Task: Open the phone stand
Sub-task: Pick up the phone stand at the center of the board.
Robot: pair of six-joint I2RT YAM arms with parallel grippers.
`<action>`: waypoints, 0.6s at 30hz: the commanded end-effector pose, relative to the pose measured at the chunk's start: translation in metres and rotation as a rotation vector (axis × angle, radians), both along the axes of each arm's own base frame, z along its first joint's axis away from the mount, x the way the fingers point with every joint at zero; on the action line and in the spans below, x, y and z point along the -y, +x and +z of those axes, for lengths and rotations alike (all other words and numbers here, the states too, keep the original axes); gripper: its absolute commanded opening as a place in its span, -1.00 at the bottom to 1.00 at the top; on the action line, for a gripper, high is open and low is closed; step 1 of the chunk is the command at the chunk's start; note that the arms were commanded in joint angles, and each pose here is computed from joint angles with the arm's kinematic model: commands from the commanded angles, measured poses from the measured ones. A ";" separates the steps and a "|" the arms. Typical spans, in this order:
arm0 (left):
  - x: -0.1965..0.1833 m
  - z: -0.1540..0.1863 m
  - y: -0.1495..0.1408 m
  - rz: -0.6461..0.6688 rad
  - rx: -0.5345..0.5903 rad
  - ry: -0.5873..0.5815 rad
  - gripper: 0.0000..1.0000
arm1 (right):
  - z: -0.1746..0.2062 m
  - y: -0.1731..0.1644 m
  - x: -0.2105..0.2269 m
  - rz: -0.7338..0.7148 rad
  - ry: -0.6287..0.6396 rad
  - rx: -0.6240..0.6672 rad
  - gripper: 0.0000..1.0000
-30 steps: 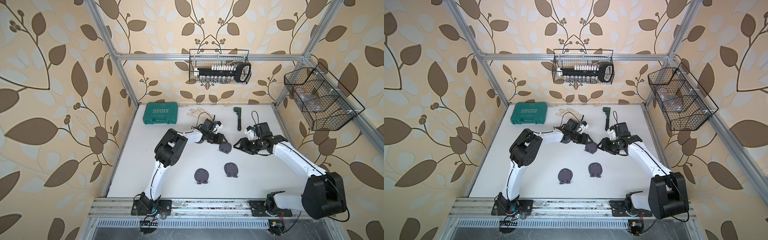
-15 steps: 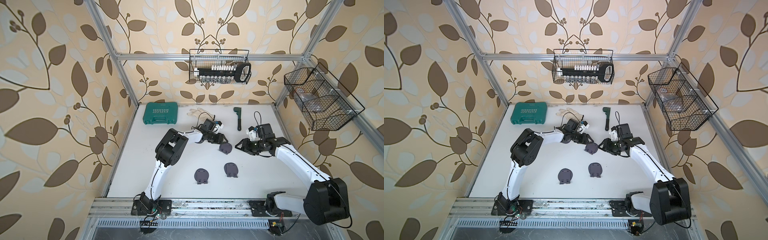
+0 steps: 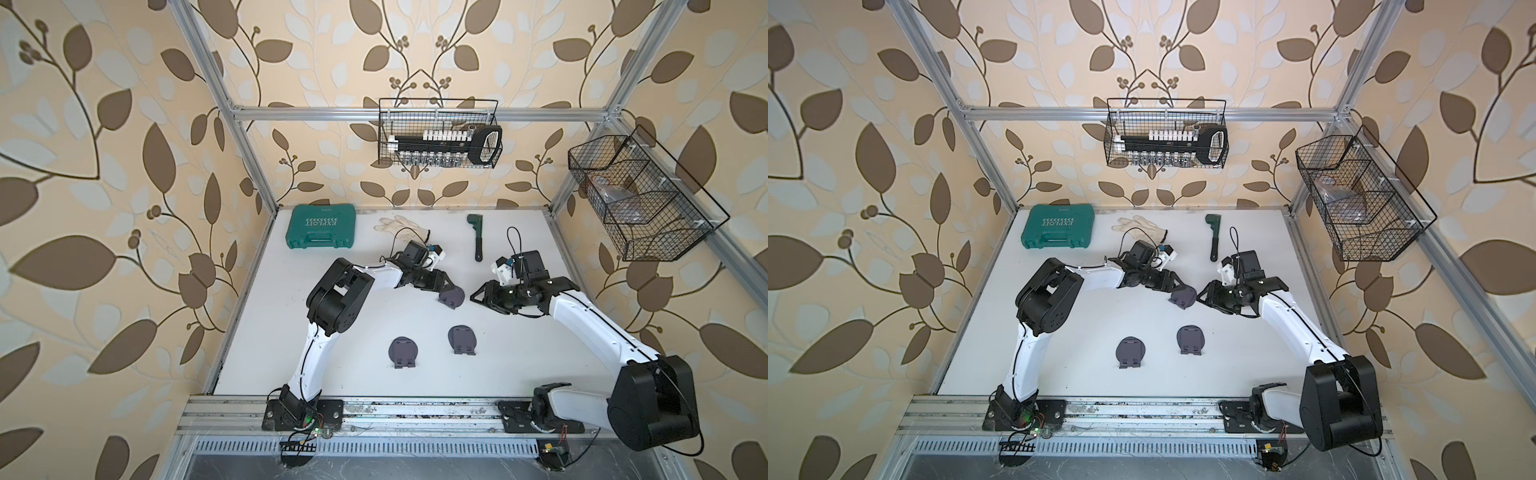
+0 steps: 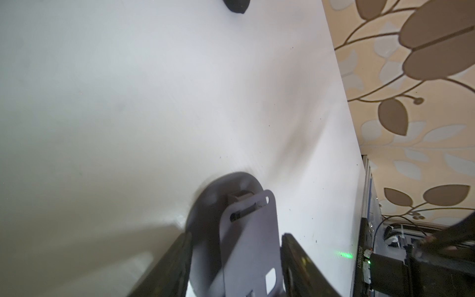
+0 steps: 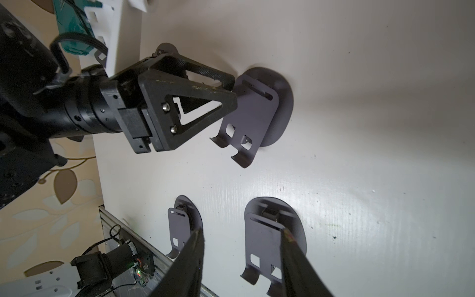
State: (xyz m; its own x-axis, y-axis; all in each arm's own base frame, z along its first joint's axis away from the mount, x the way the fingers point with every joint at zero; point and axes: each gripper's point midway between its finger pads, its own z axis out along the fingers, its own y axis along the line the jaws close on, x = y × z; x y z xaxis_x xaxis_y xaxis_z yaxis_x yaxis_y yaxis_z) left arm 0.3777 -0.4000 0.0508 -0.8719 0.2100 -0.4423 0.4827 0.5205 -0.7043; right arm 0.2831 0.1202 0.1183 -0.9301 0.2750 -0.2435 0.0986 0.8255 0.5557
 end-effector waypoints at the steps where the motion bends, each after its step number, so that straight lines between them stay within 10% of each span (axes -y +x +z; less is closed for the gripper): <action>1: 0.009 0.018 -0.010 -0.061 0.037 -0.043 0.11 | -0.004 -0.002 0.000 0.002 0.010 -0.008 -0.13; 18: 0.019 0.013 -0.015 -0.106 -0.007 -0.020 -0.06 | -0.006 -0.006 0.000 0.004 0.011 -0.011 -0.14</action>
State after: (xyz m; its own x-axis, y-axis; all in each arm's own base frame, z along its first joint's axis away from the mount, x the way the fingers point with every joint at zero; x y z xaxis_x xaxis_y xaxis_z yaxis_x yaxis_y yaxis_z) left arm 0.3710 -0.4070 0.0570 -0.8665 0.2462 -0.4342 0.4974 0.4991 -0.7096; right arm 0.2823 0.1197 0.1150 -0.9302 0.2764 -0.2414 0.1008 0.8250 0.5560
